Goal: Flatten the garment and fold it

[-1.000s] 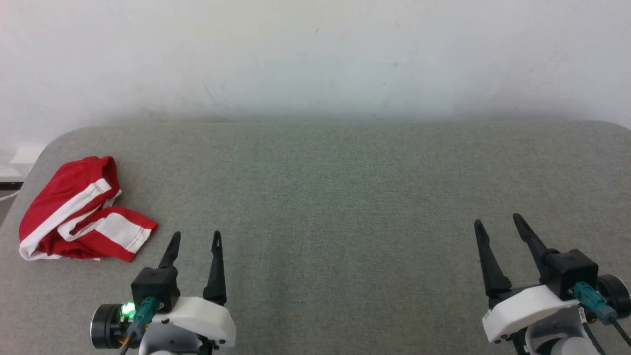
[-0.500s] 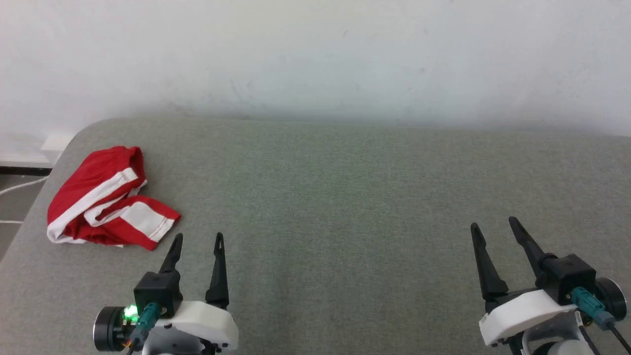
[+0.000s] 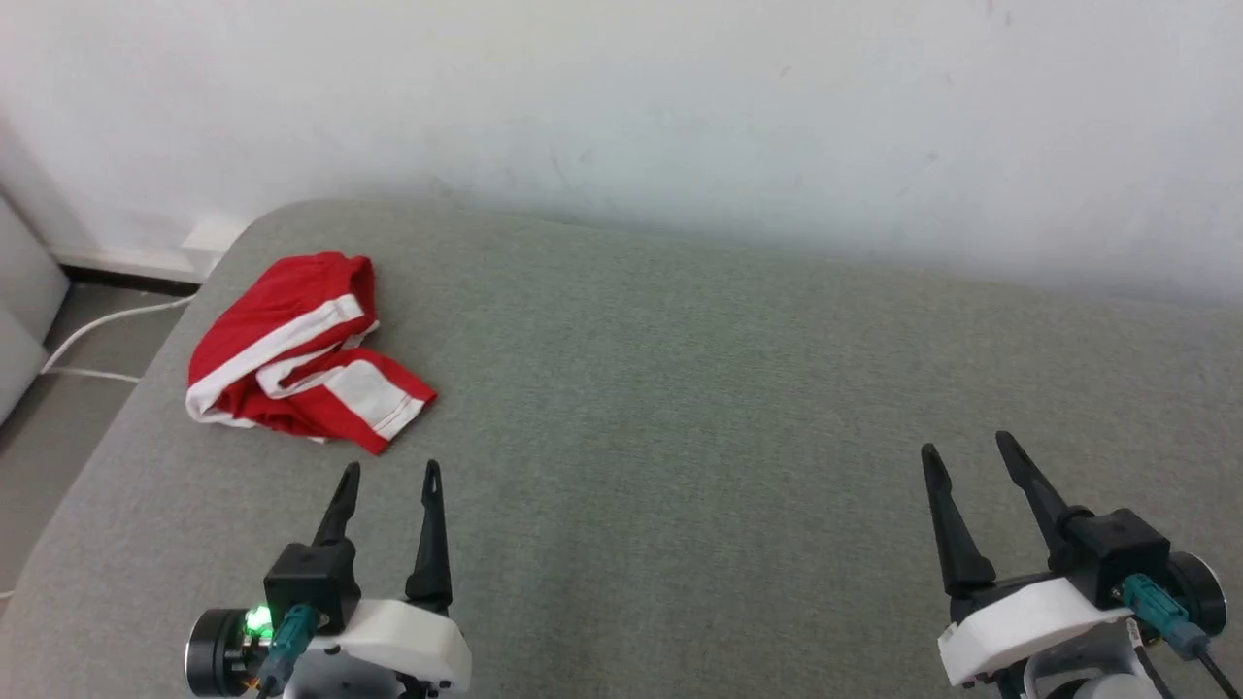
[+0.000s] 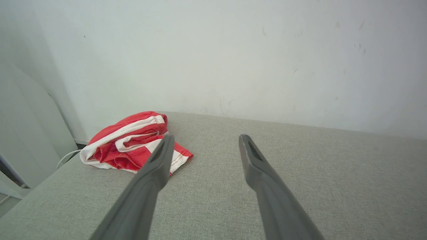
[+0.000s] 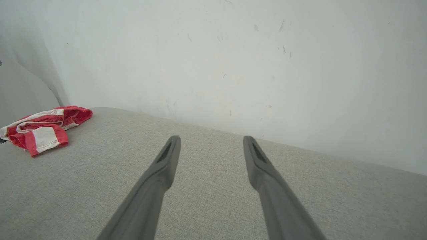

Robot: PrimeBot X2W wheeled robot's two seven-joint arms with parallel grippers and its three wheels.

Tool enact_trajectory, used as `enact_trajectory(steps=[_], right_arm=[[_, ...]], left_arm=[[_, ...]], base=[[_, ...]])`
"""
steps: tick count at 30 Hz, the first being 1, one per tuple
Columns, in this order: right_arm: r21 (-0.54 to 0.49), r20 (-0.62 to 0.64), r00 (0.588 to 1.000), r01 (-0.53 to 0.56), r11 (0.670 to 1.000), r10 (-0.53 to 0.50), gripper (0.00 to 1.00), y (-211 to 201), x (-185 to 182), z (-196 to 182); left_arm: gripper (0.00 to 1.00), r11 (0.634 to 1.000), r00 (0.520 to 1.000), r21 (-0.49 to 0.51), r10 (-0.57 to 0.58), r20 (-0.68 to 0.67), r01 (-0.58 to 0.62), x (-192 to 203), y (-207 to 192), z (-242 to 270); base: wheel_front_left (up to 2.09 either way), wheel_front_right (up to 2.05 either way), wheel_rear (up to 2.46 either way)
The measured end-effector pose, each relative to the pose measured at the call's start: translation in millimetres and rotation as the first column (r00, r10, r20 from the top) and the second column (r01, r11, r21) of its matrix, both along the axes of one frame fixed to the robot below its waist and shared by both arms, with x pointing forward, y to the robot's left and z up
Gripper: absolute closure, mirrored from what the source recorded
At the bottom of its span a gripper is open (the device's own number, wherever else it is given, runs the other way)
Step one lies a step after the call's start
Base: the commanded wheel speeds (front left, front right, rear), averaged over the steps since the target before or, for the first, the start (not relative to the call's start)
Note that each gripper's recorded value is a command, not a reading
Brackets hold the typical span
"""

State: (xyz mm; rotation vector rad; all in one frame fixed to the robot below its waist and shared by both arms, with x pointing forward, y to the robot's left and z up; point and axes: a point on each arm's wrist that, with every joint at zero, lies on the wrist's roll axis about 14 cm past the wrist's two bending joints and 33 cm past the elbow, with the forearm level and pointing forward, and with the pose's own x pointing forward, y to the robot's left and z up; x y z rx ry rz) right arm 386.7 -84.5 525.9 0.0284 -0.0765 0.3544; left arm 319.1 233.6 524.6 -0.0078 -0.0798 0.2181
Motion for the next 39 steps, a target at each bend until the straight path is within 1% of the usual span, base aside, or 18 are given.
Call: enact_trajectory(steps=[14,27,39], right_arm=[[0.015,0.017,0.987,-0.159,0.987,0.158,0.00,56.0,4.1,2.5],[0.023,0.017,0.954,-0.300,0.954,0.300,0.00,105.2,-4.4,-0.1],[0.030,0.024,0.926,-0.377,0.926,0.376,0.00,132.3,-10.8,-0.8]], left_arm=[[0.00,0.989,0.989,-0.006,0.145,0.013,-0.145,-41.8,37.3,-3.1],[0.00,0.966,0.965,-0.009,0.259,0.040,-0.259,-78.2,62.8,-1.5],[0.00,0.944,0.943,-0.015,0.330,0.052,-0.329,-103.7,73.8,-3.6]], base=[[0.00,0.00,0.00],[0.00,0.00,0.00],[0.00,0.00,0.00]])
